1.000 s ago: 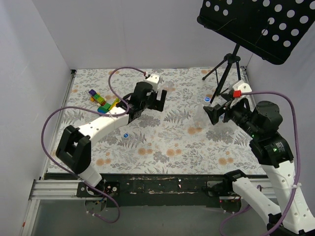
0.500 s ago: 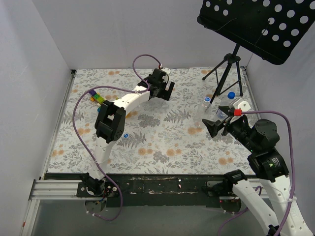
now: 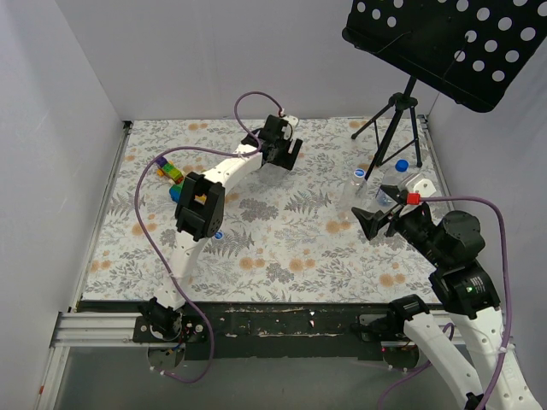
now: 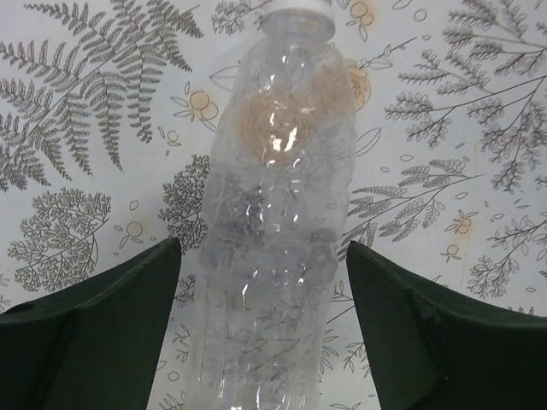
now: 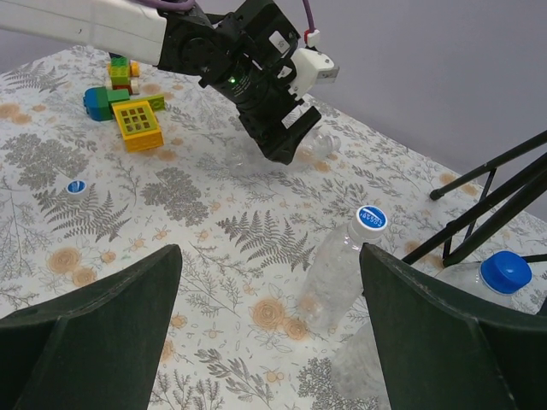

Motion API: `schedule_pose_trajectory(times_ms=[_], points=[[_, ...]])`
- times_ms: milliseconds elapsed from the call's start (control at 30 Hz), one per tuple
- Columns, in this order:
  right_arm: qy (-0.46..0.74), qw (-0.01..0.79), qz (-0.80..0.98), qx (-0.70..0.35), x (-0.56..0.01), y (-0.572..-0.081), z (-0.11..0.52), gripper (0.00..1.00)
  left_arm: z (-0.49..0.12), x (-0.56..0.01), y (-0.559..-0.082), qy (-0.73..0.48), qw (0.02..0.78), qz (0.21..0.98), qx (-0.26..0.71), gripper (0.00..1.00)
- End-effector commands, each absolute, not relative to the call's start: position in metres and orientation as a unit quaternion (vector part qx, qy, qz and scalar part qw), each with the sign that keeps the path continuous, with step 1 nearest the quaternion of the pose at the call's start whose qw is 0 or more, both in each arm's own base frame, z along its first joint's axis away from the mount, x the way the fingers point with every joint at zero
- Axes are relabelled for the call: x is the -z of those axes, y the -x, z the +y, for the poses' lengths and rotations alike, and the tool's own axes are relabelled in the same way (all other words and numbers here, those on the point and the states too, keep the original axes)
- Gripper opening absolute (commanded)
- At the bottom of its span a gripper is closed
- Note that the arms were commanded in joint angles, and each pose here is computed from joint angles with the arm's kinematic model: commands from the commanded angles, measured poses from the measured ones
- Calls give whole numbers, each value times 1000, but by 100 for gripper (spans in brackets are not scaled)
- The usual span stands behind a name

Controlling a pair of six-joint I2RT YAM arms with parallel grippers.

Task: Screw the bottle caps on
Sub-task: Pick up the plastic bottle at the center of the board.

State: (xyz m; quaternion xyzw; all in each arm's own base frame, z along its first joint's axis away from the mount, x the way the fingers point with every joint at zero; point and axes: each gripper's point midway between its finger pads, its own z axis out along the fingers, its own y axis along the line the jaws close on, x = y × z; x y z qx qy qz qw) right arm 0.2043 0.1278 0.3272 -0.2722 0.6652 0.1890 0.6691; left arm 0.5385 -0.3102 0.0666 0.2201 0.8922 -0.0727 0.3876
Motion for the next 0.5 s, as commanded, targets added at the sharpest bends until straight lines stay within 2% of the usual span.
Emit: schedule_pose_trajectory(times_ms=[0,400,467], points=[[269,688,649,-182,-338,-203,126,91,-321,-87,-551,-229,411,877,95,77],[272,683,652,-185,-337,-203,127,91,-318,-58,-541,-243,380,888,95,73],[272,683,653,-185,-337,-203,127,91,-316,-56,-541,-243,379,888,89,69]])
